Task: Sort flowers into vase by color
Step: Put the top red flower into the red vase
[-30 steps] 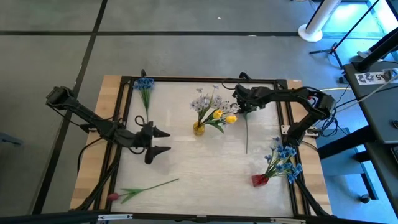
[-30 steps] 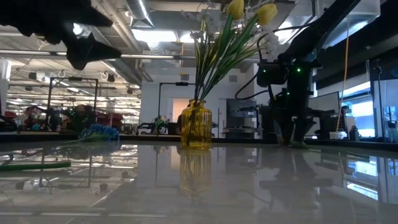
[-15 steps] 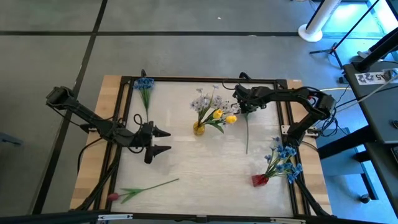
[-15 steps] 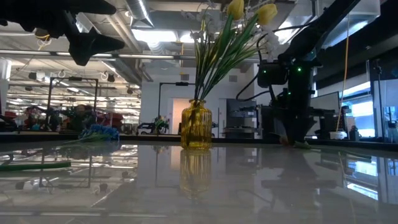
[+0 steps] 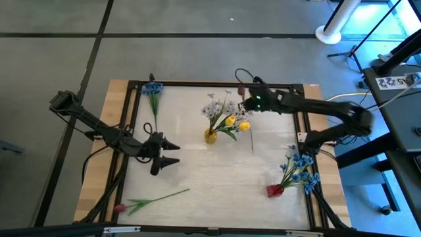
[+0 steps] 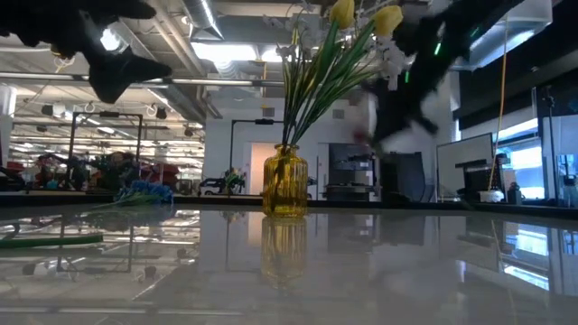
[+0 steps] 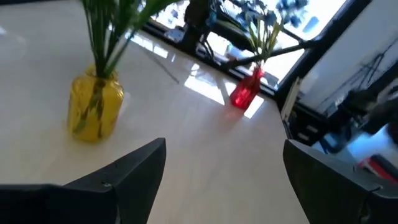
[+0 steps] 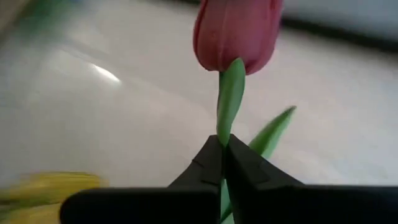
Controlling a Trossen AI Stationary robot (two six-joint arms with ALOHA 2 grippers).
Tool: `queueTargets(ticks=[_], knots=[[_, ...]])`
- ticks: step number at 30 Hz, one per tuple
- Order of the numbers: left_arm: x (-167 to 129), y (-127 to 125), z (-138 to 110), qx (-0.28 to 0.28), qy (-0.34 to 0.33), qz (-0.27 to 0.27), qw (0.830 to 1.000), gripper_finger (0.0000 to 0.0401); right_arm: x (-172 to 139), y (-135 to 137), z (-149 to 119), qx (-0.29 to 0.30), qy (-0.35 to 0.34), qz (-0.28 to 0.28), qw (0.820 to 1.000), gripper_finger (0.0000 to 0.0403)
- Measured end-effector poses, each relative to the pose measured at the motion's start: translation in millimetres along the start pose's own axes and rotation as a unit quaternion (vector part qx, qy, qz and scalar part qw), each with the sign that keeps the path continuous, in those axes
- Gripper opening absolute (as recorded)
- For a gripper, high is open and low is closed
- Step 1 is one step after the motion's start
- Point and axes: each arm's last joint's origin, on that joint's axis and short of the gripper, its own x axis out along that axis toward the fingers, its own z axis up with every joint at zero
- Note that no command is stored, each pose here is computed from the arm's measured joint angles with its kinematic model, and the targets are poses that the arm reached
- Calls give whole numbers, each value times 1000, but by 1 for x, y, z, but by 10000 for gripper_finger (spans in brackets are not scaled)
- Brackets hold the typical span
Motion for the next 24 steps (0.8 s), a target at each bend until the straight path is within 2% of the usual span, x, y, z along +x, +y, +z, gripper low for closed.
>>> queueTargets(ticks=[3,8,12,17,19,20,22,24], knots=[[-2,-2,-5,6,19,-2,1000,318,-49,25,2,-46,-106,67,991,8],[-3,0,-11,-16,43,9,999,318,-130,47,-13,-127,-238,155,950,4],[-3,0,-11,-34,43,11,998,318,-176,46,-24,-183,-298,220,911,3],[-2,-1,-6,-11,21,5,1000,318,-214,30,-28,-219,-347,272,871,3],[-2,-3,-2,3,2,-8,1000,318,-227,26,-28,-230,-360,336,839,2],[-2,-5,1,13,-9,-16,1000,318,-234,26,-27,-237,-367,377,817,2],[-2,-9,5,34,-31,-34,998,318,-245,27,-29,-254,-373,474,756,2],[-4,-14,9,66,-44,-75,994,318,-250,31,-33,-262,-367,548,705,2]])
